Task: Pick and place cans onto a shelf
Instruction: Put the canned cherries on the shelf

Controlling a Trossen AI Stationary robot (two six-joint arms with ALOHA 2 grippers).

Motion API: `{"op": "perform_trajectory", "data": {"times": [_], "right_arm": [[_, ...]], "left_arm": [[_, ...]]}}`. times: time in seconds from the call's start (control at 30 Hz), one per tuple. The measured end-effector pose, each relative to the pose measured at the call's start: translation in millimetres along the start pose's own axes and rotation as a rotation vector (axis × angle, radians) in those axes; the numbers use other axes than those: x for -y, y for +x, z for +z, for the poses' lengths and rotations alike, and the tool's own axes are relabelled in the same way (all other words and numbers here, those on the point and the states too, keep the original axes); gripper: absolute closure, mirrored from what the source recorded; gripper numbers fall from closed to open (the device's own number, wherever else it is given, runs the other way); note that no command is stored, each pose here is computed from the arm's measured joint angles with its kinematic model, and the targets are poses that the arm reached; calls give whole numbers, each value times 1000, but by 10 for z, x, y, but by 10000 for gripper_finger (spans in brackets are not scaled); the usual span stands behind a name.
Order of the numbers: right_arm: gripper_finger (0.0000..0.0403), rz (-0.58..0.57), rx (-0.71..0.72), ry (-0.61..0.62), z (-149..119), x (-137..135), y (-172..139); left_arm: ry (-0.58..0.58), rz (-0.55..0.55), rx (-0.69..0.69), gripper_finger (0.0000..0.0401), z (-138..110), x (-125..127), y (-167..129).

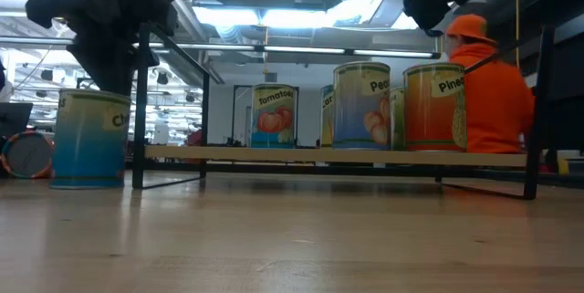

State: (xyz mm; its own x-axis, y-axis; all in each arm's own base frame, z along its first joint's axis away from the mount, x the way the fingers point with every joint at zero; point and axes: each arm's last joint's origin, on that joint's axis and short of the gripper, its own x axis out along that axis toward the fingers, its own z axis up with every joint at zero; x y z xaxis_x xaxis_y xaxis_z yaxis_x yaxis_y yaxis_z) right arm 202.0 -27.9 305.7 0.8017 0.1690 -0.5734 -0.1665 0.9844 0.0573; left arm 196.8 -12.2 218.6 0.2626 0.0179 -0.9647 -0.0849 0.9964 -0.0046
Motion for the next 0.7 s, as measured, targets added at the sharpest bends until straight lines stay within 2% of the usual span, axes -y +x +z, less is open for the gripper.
{"op": "perform_trajectory", "data": {"times": [0.13,0.37,0.57,0.7], "right_arm": [[341,-4,23,-8,23,3,0],[341,-13,82,-28,82,12,-3],[341,-16,96,-33,97,14,-5],[341,-16,96,-33,97,14,-5]], "left_arm": [[-5,-27,-9,395,-6,8,2],[-80,-52,-2,399,-27,12,-29],[-178,-174,-11,400,-95,35,-111],[-201,-291,-2,400,-119,95,-184]]}}
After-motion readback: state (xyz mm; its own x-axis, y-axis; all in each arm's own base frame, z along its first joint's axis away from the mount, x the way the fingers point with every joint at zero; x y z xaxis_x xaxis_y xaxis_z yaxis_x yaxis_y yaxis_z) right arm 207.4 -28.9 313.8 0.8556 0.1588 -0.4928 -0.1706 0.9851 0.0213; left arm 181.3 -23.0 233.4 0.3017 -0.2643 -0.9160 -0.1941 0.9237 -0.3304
